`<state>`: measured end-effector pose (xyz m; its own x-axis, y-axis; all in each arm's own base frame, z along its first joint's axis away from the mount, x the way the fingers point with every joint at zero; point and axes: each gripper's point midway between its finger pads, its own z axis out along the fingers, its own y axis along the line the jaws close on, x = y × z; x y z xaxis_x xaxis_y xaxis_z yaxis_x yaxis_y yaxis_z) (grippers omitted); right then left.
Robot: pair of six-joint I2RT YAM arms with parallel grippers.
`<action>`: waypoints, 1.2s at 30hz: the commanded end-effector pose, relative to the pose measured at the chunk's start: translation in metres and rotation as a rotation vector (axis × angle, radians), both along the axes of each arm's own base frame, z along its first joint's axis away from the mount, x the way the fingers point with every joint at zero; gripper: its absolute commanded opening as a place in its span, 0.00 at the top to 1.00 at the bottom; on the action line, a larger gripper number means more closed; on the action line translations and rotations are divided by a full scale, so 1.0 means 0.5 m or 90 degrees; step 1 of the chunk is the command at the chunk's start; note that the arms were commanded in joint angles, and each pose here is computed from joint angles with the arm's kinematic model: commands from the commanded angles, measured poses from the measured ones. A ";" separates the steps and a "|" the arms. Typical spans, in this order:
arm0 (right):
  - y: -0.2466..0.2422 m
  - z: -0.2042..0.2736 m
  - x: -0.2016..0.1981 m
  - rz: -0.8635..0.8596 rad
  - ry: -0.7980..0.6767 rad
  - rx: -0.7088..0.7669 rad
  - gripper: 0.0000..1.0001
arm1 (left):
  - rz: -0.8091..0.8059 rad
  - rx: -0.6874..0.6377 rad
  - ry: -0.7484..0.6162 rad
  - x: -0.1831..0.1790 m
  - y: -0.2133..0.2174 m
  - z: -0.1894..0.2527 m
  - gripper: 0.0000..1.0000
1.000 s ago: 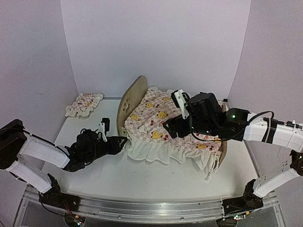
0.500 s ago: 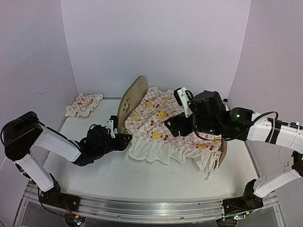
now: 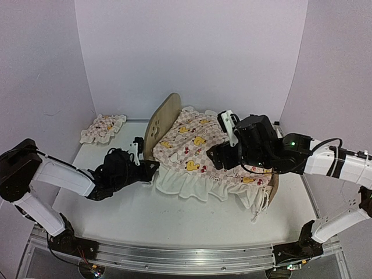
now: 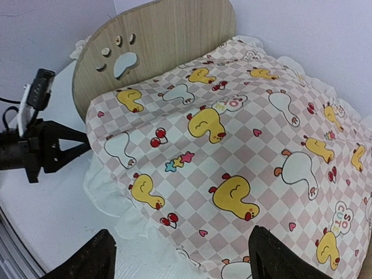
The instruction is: Set up the pet bed
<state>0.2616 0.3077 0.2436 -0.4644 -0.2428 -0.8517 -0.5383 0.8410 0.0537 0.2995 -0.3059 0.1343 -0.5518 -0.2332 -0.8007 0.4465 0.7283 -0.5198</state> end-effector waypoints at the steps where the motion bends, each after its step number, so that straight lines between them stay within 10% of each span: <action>1: -0.063 -0.080 -0.017 -0.064 0.084 -0.065 0.25 | -0.014 0.045 -0.009 -0.009 0.013 0.055 1.00; 9: -0.098 -0.196 -0.090 -0.067 0.239 -0.101 0.36 | 0.056 0.256 0.102 -0.003 0.083 -0.010 1.00; 19: -0.267 -0.289 -0.081 -0.349 0.253 -0.167 0.49 | 0.136 0.322 0.126 0.019 0.123 -0.083 1.00; 29: -0.276 -0.277 -0.098 -0.344 0.270 -0.130 0.46 | 0.195 0.385 0.111 0.026 0.173 -0.096 1.00; 33: -0.234 -0.152 -0.096 -0.237 0.213 -0.021 0.34 | 0.075 0.327 0.095 -0.029 0.146 -0.017 0.43; 36: -0.233 -0.059 -0.083 -0.203 0.128 0.044 0.26 | -0.012 0.253 0.043 -0.051 0.136 0.095 0.25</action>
<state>0.2079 0.1811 0.1409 -0.8065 -0.0393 -0.5900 -0.1168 0.9887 0.0938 0.2879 -0.2303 0.1065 -0.6845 0.0983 -0.7224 0.2646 0.9568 -0.1205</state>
